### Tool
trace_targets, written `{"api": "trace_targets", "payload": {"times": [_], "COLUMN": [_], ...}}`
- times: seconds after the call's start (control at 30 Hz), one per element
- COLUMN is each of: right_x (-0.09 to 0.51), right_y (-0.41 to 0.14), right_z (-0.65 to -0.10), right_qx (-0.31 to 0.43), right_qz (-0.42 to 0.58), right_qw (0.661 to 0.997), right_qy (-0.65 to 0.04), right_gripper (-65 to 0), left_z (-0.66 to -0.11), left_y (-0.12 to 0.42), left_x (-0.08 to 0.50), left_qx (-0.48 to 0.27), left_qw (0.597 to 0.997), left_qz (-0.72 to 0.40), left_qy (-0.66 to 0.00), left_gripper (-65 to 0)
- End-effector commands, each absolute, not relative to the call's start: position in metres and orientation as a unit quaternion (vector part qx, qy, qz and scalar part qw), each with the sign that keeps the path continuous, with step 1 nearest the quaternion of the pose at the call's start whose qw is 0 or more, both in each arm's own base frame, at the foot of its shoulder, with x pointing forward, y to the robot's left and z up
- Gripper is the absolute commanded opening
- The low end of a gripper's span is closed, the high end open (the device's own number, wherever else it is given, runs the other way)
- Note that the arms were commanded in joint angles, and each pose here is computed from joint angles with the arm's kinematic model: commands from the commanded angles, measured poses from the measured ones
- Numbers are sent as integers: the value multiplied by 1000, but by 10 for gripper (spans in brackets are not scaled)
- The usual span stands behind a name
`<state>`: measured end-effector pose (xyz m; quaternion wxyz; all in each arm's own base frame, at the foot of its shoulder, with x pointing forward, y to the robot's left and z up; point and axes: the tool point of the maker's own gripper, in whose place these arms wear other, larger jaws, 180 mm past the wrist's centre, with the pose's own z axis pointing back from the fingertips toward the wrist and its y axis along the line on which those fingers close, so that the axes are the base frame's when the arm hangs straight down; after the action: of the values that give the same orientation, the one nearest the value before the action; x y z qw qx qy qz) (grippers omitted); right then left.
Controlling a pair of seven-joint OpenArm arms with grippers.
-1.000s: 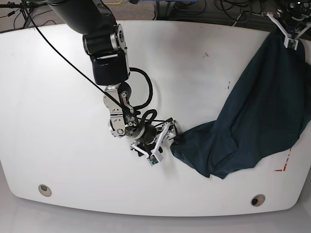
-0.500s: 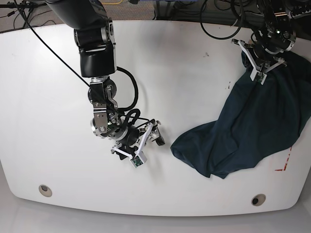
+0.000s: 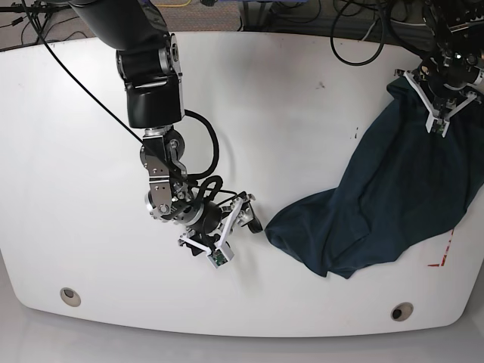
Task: Fold the T-shirt properly
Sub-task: 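Move the right gripper to the hanging shirt's lower edge and grasp it, then lower the left gripper onto the shirt and grasp fabric beside the right gripper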
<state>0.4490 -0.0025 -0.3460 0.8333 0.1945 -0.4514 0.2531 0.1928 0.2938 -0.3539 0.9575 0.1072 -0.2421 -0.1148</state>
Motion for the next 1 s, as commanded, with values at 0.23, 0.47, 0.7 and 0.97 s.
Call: {"api": "trace_targets", "payload": {"times": [0.23, 0.47, 0.7, 0.97], "right_x": [453, 443, 435, 426], "right_y": [12, 13, 11, 5], "right_z": [-323, -323, -321, -320], "right_qx": [210, 211, 210, 199], "right_qz": [253, 253, 254, 257], "right_qw": [812, 808, 805, 806], "right_qy": [-483, -488, -494, -495], "right_gripper": [-173, -173, -173, -173], "left_z": [-322, -283, -272, -292], "left_y": [306, 306, 294, 273], "left_x": [226, 279, 337, 398], "left_qx": [124, 125, 61, -15], "left_qw": [941, 919, 908, 902], "left_qz": [-81, -52, 22, 61], "left_qy": [-306, -370, -415, -426], "left_gripper": [-276, -162, -150, -150]}}
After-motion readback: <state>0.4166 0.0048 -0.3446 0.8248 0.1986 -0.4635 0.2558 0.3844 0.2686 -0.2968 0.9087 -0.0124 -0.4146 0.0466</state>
